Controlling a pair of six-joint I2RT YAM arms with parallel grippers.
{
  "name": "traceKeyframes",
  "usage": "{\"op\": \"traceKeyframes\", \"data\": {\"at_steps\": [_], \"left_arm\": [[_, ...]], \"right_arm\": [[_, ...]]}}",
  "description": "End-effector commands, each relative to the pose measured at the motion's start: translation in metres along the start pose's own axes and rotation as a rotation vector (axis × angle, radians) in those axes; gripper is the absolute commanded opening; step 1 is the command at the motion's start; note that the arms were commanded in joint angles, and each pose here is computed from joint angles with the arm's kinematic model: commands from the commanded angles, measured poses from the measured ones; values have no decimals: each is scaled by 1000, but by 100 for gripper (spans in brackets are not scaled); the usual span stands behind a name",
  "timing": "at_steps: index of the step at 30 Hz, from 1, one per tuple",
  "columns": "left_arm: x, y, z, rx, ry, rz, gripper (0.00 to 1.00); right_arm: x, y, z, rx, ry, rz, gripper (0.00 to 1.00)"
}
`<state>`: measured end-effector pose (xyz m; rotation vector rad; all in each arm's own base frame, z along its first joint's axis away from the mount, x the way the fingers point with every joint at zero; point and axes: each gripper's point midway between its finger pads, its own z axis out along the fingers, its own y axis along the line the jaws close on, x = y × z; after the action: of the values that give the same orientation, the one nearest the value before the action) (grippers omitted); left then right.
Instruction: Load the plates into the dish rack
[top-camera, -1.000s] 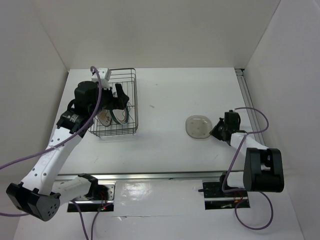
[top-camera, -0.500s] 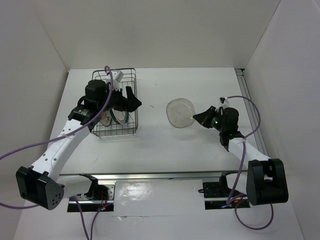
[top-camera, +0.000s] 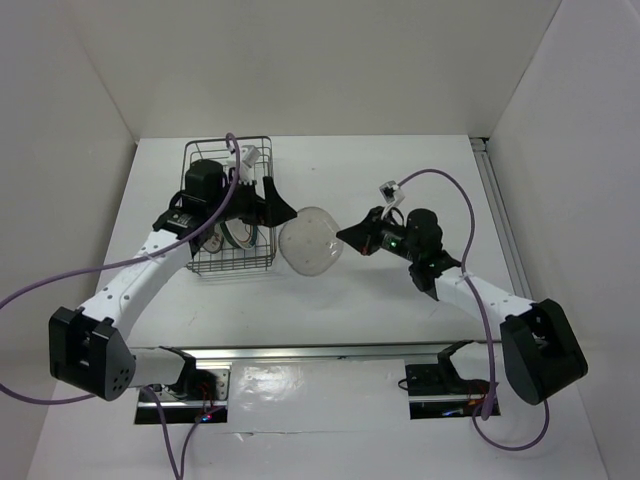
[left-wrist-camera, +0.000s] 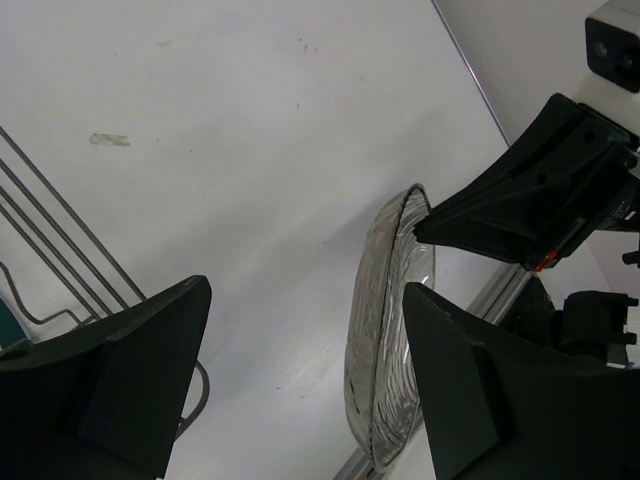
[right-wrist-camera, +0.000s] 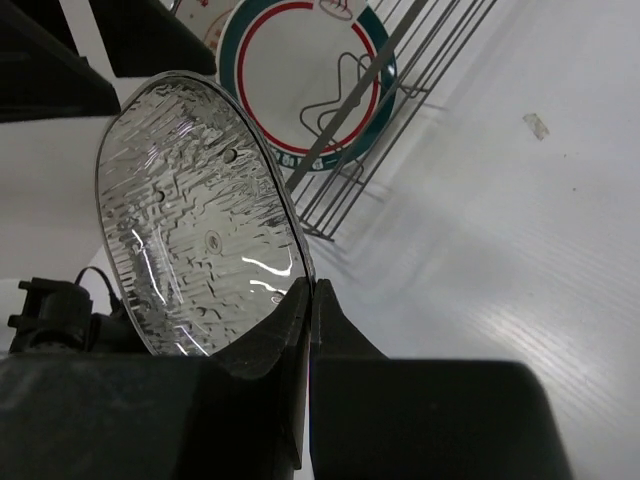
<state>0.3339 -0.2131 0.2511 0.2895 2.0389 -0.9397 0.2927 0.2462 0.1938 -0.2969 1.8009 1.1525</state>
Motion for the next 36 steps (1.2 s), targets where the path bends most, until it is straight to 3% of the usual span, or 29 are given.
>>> {"op": "traceKeyframes", "data": {"at_steps": [1, 8, 12, 13, 15, 16, 17, 18, 19, 20, 21, 30, 34, 36], "left_arm": [[-6, -14, 2, 86, -15, 11, 90], [-2, -14, 6, 101, 11, 0, 81], [-3, -14, 8, 108, 17, -2, 53], [-1, -12, 11, 105, 24, -7, 41], [-3, -13, 10, 106, 23, -6, 32], [-3, -13, 10, 106, 23, -6, 18], [-8, -13, 9, 96, 10, 0, 11], [-6, -10, 9, 81, 15, 3, 5], [-13, -11, 6, 67, -3, 10, 0], [-17, -6, 2, 19, -25, 11, 0], [-20, -2, -2, -17, -42, 21, 0], [-76, 35, -86, -472, -330, 84, 0], [-86, 54, -108, -627, -383, 81, 0], [-81, 70, -106, -698, -354, 79, 0]], "right_arm": [[-37, 13, 13, -34, -98, -100, 0], [-57, 18, 18, -33, -135, -125, 0], [-61, 21, 19, -38, -144, -130, 0], [-63, 22, 19, -42, -151, -134, 0], [-65, 24, 17, -46, -158, -139, 0], [-65, 24, 17, -46, -158, -139, 0], [-63, 27, 18, -54, -153, -139, 0], [-63, 28, 18, -54, -153, -139, 6], [-66, 30, 17, -58, -160, -143, 47], [-63, 25, 16, -38, -162, -137, 79], [-63, 21, 17, -18, -164, -131, 100], [-41, -8, 10, 118, -105, -115, 100], [-33, -18, 5, 151, -87, -110, 100], [-28, -18, 5, 145, -75, -106, 100]]}}
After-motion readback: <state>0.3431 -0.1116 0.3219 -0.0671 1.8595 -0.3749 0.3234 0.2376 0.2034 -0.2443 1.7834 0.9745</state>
